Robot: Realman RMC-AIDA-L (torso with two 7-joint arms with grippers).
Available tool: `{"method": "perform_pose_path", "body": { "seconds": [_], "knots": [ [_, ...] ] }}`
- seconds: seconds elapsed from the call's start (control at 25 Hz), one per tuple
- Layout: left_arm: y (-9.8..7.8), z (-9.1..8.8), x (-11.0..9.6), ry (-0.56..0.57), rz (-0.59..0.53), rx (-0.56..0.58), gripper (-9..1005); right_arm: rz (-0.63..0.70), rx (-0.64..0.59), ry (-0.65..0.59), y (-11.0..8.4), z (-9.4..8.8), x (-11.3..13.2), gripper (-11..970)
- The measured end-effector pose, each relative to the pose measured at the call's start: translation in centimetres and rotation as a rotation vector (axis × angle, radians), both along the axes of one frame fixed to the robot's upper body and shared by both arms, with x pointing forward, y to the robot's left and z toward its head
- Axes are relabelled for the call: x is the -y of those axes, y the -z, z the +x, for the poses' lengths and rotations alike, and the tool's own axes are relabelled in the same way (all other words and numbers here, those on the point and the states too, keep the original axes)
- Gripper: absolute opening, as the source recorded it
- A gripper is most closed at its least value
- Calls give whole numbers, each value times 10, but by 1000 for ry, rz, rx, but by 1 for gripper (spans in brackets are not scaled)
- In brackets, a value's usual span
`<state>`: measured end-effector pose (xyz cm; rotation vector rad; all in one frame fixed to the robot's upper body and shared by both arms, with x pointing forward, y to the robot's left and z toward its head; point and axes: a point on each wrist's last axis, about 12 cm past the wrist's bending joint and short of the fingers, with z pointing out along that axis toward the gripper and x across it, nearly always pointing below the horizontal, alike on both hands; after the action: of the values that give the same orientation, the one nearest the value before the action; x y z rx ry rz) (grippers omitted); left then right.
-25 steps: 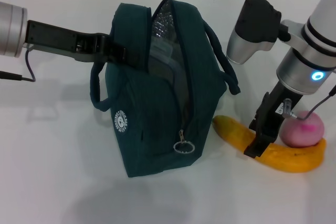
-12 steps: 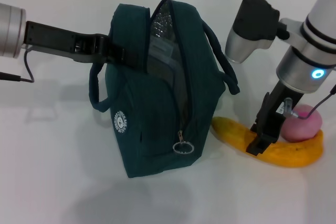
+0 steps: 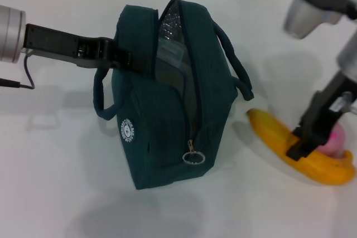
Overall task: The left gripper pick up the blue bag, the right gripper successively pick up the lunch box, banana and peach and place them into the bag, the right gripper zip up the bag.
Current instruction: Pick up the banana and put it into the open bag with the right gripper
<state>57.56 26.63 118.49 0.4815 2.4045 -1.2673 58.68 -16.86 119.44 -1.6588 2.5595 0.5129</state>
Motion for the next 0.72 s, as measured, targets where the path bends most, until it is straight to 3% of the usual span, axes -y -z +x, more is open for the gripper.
{"method": "perform_pose_path", "body": {
  "seconds": [0.32, 0.72],
  "knots": [
    [-2, 1, 0, 2, 2, 4, 33, 61, 1, 131, -12, 2, 48, 426],
    [-3, 0, 3, 10, -20, 8, 34, 254, 90, 311, -54, 11, 114, 424]
  ]
}}
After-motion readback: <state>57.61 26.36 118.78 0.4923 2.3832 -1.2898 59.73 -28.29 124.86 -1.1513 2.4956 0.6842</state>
